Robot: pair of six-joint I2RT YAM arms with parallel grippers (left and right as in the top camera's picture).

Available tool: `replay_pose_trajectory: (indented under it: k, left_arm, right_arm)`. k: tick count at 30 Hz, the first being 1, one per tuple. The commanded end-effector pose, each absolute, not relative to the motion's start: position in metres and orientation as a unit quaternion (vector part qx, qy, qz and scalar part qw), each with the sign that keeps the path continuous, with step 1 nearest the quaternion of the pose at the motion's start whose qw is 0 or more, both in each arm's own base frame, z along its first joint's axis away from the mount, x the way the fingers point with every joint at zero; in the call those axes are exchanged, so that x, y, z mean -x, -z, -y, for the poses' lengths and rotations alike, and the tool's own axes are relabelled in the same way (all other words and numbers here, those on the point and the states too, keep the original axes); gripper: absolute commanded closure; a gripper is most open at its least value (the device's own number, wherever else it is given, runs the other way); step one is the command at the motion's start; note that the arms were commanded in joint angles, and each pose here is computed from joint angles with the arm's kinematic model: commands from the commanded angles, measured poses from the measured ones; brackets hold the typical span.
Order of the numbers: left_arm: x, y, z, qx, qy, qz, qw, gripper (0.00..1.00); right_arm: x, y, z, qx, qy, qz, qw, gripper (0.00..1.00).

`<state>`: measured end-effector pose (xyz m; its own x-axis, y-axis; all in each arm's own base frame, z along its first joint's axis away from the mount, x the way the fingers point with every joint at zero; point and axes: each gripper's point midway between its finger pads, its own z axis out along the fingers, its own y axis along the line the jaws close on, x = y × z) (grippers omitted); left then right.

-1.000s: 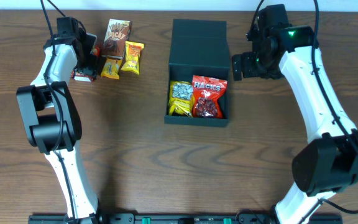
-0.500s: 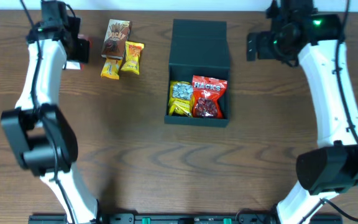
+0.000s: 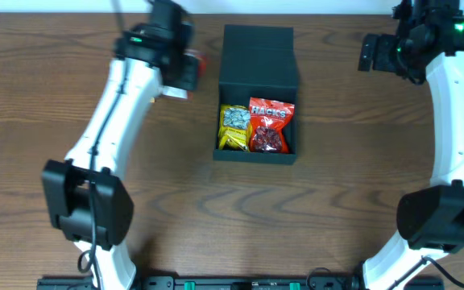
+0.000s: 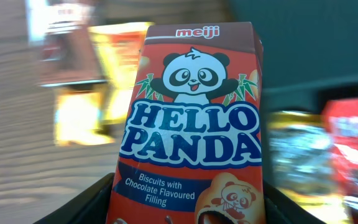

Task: Pack container
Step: 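Carry the Hello Panda box right and lower it into the box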

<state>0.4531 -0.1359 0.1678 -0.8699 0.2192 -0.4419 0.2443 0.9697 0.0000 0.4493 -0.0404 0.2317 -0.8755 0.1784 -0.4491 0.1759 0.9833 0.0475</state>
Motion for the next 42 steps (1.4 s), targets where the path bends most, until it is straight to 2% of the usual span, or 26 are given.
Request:
replay_pose_trajectory:
  k: [1, 12, 17, 21, 24, 28, 30, 35, 38, 42]
  left_arm:
    - [-0.443, -0.156, 0.175, -0.092, 0.054, -0.973, 0.206, 0.37]
    - [-0.396, -0.099, 0.252, -0.086, 0.052, -0.987, 0.128, 0.37]
    - [-0.388, -0.079, 0.257, -0.067, 0.039, -0.992, 0.103, 0.37]
    - [-0.384, -0.074, 0.250, -0.049, 0.024, -0.994, 0.092, 0.44]
    - [-0.385, -0.074, 0.240, -0.036, -0.003, -0.995, 0.097, 0.44]
    - [-0.385, -0.075, 0.224, -0.002, -0.043, -0.994, 0.104, 0.40]
    - [-0.386, -0.075, 0.223, 0.004, -0.042, -0.994, 0.105, 0.34]
    - [-0.386, -0.075, 0.224, 0.004, -0.040, -0.994, 0.106, 0.05]
    - [-0.386, -0.075, 0.224, 0.003, -0.040, -0.994, 0.106, 0.02]
    - [-0.390, -0.079, 0.226, -0.012, -0.036, -0.993, 0.114, 0.04]
  right_arm:
    - [-0.451, -0.237, 0.053, -0.101, 0.005, -0.966, 0.240, 0.01]
    - [-0.449, -0.237, 0.070, -0.099, 0.014, -0.966, 0.240, 0.01]
    - [-0.449, -0.237, 0.069, -0.099, 0.014, -0.966, 0.240, 0.01]
    - [-0.449, -0.237, 0.069, -0.098, 0.014, -0.966, 0.240, 0.01]
    - [-0.449, -0.237, 0.069, -0.098, 0.014, -0.966, 0.240, 0.01]
    - [-0.449, -0.237, 0.069, -0.098, 0.014, -0.966, 0.240, 0.01]
    - [-0.449, -0.237, 0.069, -0.098, 0.013, -0.966, 0.240, 0.01]
    - [-0.449, -0.237, 0.069, -0.098, 0.014, -0.966, 0.240, 0.01]
    - [-0.449, -0.237, 0.069, -0.098, 0.013, -0.966, 0.240, 0.01]
    - [-0.449, -0.237, 0.069, -0.098, 0.014, -0.966, 0.240, 0.01]
